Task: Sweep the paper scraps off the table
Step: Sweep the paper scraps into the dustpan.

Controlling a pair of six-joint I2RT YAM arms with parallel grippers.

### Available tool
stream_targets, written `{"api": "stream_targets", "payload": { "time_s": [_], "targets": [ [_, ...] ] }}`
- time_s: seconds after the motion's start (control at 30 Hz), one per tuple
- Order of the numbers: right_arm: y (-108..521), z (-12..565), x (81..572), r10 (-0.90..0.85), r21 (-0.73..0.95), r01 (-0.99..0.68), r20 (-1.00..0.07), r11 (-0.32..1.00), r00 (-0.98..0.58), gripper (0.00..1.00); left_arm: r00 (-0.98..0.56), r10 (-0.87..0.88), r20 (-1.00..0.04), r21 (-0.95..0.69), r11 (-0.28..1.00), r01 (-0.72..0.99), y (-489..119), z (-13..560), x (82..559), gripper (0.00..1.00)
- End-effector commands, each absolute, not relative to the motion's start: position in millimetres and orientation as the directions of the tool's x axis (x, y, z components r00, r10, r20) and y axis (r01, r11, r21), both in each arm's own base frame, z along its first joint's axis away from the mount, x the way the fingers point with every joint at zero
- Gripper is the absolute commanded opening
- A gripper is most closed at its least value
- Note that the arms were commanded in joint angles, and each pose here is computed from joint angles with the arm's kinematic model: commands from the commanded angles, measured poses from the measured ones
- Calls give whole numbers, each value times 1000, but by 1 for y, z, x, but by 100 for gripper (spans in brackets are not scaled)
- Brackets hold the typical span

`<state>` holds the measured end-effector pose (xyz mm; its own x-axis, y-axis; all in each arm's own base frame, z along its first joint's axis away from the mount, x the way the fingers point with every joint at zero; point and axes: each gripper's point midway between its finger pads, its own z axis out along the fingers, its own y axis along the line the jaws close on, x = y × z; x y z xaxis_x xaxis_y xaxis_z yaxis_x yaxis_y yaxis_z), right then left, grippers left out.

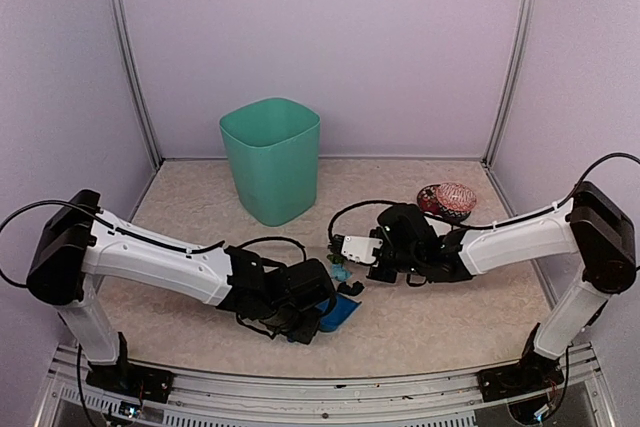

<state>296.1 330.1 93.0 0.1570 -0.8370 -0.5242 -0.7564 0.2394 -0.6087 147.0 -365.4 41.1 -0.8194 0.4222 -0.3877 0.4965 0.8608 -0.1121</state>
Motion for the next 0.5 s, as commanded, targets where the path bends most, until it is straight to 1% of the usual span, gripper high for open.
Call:
{"api": "stream_targets", "payload": {
  "time_s": [0.0, 0.17, 0.33, 0.47],
  "targets": [
    [339, 88, 267, -837, -564, -799, -526, 208, 153, 0, -830, 433, -351, -135, 854, 503, -370, 37, 151, 0],
    [345, 85, 233, -816, -465, -856, -570, 228, 92, 0, -840, 427, -335, -157, 854, 497, -370, 30, 155, 0],
    [351, 93, 200, -750, -337, -904, -660, 265, 26, 0, -845, 415, -338, -180, 852, 491, -369, 25, 156, 0],
    [352, 109, 185, -679, -245, -919, -733, 310, -34, 0, -843, 407, -352, -184, 853, 489, -366, 20, 157, 0]
  ]
}}
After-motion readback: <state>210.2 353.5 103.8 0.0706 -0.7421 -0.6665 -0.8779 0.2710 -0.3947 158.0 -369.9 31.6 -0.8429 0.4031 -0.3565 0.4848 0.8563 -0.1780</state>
